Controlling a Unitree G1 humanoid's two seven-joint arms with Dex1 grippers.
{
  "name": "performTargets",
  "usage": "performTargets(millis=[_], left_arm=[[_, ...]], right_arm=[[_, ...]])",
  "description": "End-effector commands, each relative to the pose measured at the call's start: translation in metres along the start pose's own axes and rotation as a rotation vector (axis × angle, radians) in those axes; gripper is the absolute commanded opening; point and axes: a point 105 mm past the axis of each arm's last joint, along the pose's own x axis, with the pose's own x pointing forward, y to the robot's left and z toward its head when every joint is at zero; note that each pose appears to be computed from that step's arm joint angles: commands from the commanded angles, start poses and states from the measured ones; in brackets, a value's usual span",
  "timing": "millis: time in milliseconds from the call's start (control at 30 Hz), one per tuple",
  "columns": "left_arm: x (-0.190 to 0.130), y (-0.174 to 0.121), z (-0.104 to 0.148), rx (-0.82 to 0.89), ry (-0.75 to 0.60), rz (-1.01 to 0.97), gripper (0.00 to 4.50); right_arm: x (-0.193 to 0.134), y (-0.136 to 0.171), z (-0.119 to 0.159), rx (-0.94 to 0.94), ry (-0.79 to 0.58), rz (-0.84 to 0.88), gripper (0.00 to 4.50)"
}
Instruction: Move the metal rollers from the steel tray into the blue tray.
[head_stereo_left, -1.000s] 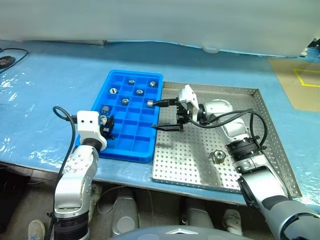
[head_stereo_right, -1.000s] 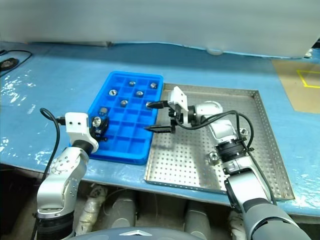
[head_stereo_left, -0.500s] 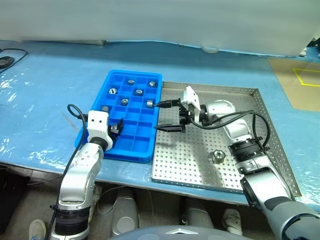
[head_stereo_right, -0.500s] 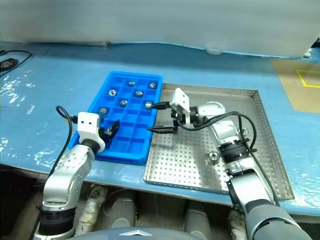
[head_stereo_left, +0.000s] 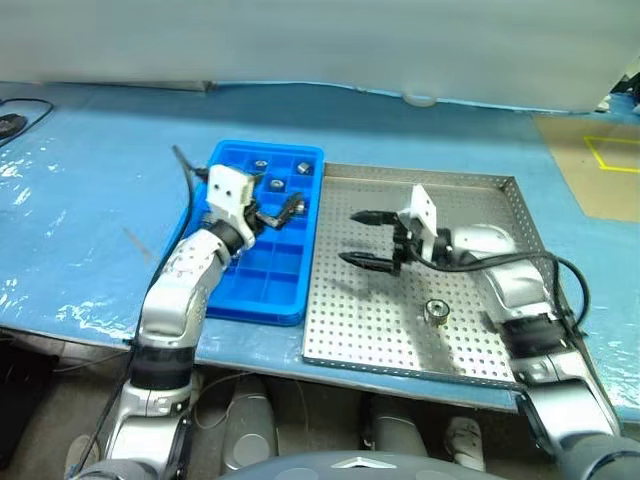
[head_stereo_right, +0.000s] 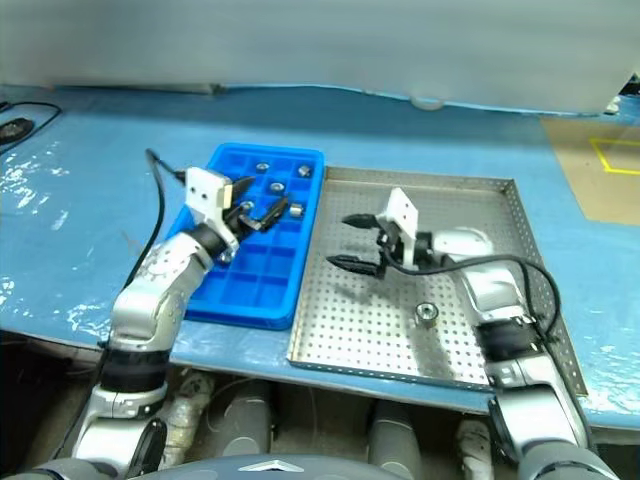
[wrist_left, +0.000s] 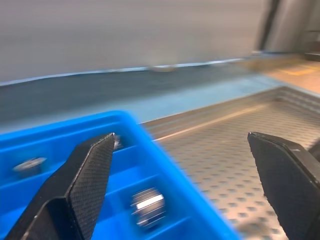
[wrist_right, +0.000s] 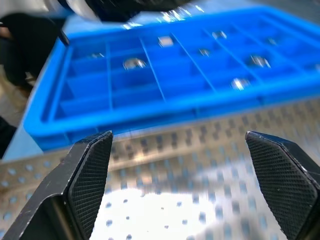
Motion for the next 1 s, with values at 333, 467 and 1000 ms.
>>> performTargets(millis=[333,467,1000], left_arm=[[-0.006,-0.064,-0.027,0.071,0.172,-0.665,4.49],[-0.004,-0.059,-0.029,0.089,0.169,-0.647,4.49],[-0.03,-0.045,-0.02,0.055,0.17,-0.546,4.5]], right_arm=[[-0.046,0.019,-0.043,0.081,0.227,-0.157,4.5],[-0.057,0.025,-0.069,0.078,0.382,-0.15,4.5],[-0.012,0.011,0.01,0.048,0.022,-0.026,1.67]])
